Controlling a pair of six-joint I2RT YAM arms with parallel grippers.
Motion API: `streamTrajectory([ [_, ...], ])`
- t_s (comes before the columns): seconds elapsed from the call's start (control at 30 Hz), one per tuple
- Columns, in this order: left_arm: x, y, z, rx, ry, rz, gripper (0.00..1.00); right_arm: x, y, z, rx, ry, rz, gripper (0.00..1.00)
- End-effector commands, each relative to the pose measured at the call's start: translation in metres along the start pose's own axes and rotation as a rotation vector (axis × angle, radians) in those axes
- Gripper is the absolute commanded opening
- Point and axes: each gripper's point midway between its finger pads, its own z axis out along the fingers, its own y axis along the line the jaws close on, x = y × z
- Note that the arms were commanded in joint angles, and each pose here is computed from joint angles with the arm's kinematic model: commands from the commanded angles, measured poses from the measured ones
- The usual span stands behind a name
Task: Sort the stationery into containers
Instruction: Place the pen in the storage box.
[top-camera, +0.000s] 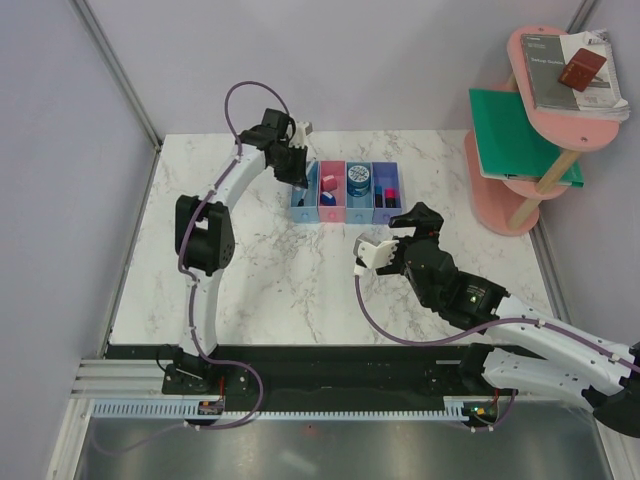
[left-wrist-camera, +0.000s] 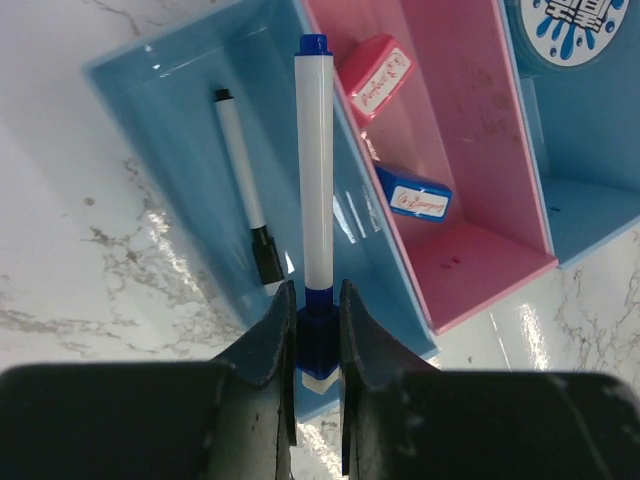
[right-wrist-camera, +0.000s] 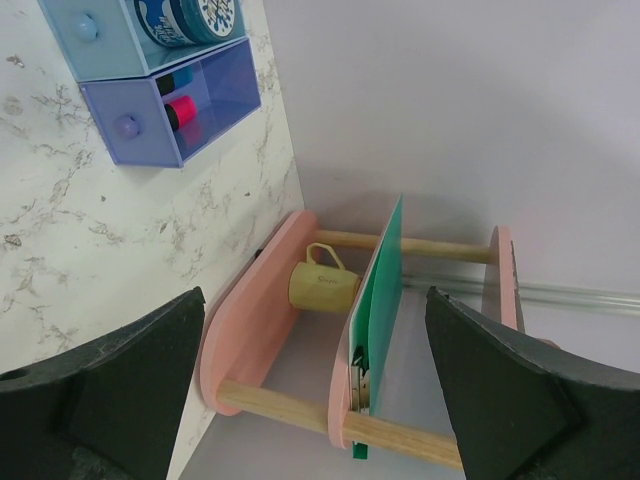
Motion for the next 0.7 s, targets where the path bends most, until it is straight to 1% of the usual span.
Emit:
streamTrajectory([
  [0.0, -0.021, -0.019, 0.008, 0.009, -0.054, -0.004, 0.02, -0.001, -0.014, -0.003, 0.037, 0.002, 0.044, 0.98],
  [0.23, -0.01, -0.014, 0.022, -0.007, -0.019, -0.01, 0.02, 0.0, -0.011, -0.003, 0.032, 0.003, 0.05, 0.98],
  [0.6, -0.008, -0.006, 0.024, -0.051, -0.016, -0.014, 0.02, 0.002, -0.01, -0.005, 0.033, -0.003, 0.051, 0.98],
  [0.63, -0.006, -0.005, 0.025, -0.056, -0.01, -0.013, 0.03, 0.002, -0.01, -0.005, 0.033, -0.003, 0.052, 0.98],
  [0.67, -0.005, -0.005, 0.025, -0.056, -0.009, -0.01, 0.09, 0.002, -0.011, -0.005, 0.035, -0.002, 0.053, 0.98],
])
